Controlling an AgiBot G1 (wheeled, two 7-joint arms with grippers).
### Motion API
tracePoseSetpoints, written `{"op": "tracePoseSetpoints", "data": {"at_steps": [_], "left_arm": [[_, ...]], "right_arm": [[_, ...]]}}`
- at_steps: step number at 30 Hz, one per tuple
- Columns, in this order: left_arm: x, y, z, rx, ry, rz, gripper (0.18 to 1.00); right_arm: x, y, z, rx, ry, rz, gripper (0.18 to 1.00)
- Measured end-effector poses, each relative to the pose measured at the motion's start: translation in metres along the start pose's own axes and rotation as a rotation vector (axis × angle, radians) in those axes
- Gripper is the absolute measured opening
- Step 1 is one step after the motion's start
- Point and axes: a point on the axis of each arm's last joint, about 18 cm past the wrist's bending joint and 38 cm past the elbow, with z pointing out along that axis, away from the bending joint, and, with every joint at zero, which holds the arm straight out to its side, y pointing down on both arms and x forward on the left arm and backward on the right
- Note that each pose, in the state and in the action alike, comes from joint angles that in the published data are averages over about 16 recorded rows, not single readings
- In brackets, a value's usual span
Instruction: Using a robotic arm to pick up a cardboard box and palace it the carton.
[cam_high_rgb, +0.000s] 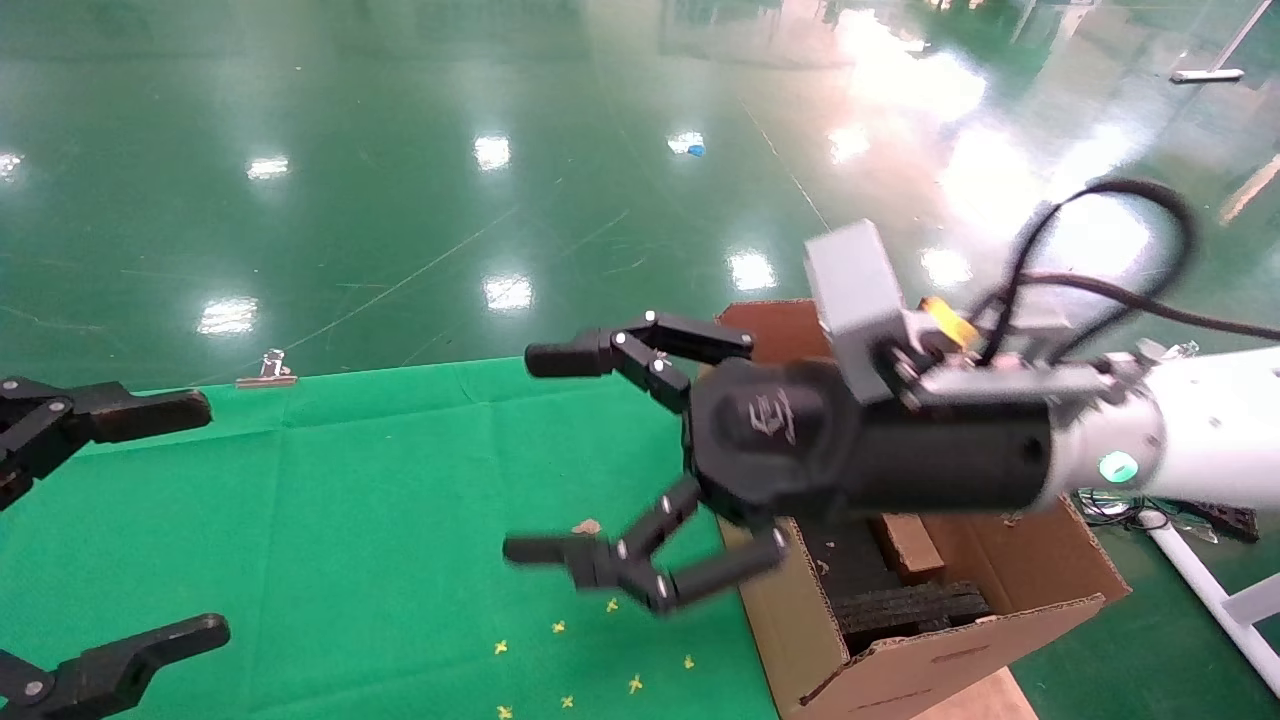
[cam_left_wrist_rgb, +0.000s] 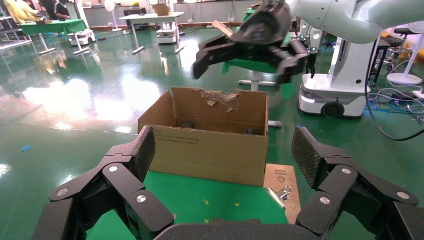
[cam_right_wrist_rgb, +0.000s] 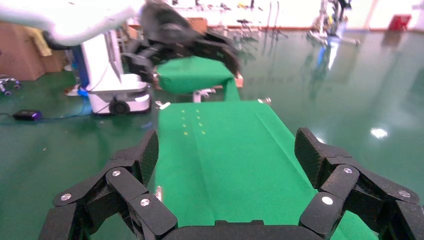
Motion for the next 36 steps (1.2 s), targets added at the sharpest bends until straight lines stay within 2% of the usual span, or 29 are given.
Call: {"op": "tracePoseSetpoints", "data": {"at_steps": [6, 12, 36], "left_arm": [[0.000, 0.000, 0.000, 0.000, 0.000, 0.000, 1.001], [0.000, 0.000, 0.000, 0.000, 0.000, 0.000, 1.001], [0.000, 0.000, 0.000, 0.000, 0.000, 0.000, 1.001]], "right_arm": [[-0.016, -0.005, -0.002, 0.027, -0.029, -0.041, 1.000], [-0.020, -0.007, -0.003, 0.034, -0.036, -0.051, 1.000], [-0.013, -0.004, -0.002, 0.022, -0.023, -0.036, 1.000]]}}
